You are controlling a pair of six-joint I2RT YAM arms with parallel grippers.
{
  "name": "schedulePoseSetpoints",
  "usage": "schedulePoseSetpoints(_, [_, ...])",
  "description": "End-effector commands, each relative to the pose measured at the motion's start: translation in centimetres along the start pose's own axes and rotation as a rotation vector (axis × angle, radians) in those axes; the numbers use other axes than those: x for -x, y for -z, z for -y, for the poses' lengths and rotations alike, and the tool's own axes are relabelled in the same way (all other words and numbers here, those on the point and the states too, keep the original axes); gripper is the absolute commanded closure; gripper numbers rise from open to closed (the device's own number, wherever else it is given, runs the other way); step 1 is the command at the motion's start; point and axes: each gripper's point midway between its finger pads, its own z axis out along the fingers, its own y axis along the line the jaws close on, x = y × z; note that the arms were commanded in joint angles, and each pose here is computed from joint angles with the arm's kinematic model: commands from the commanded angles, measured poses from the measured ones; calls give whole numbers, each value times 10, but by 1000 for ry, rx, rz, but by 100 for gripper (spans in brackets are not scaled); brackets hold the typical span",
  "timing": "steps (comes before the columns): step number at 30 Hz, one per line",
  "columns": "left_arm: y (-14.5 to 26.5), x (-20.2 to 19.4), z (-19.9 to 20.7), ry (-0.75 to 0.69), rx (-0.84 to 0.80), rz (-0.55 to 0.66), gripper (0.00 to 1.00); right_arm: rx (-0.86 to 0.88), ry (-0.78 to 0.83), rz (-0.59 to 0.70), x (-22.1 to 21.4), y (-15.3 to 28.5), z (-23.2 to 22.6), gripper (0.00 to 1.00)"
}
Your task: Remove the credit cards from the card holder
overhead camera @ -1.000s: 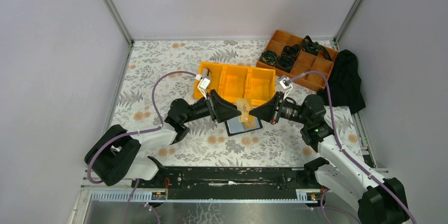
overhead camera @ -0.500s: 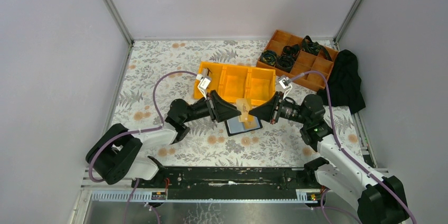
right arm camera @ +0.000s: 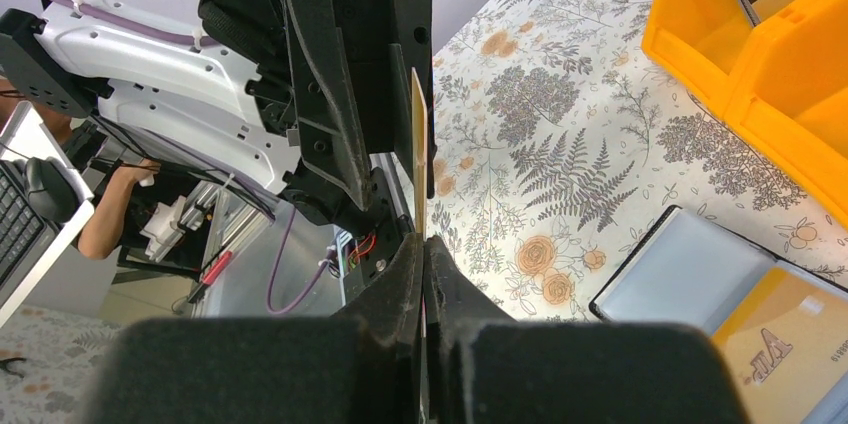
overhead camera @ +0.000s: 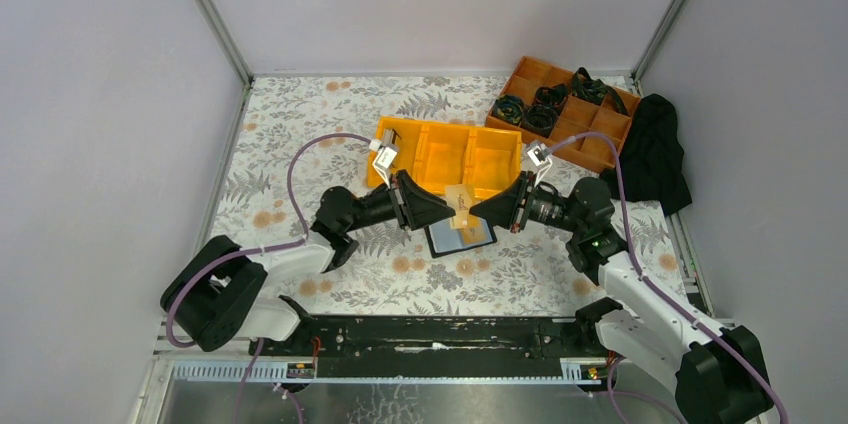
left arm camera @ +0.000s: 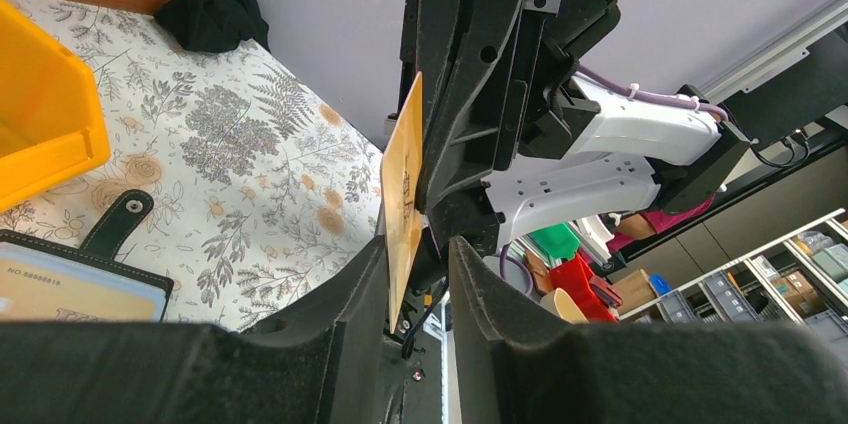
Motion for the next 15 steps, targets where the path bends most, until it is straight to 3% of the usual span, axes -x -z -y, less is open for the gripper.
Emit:
schedulePoseSetpoints(1, [0, 2, 7, -34, -40, 4, 66, 40, 61, 45, 17, -2, -10, 100])
schedulePoseSetpoints(13, [1, 1, 5, -33, -35, 4, 67, 40, 68, 57, 19, -2, -11, 100])
schedulePoseSetpoints(15, [1, 2, 5, -35, -32, 8, 71, 34, 69, 56, 19, -2, -11, 100])
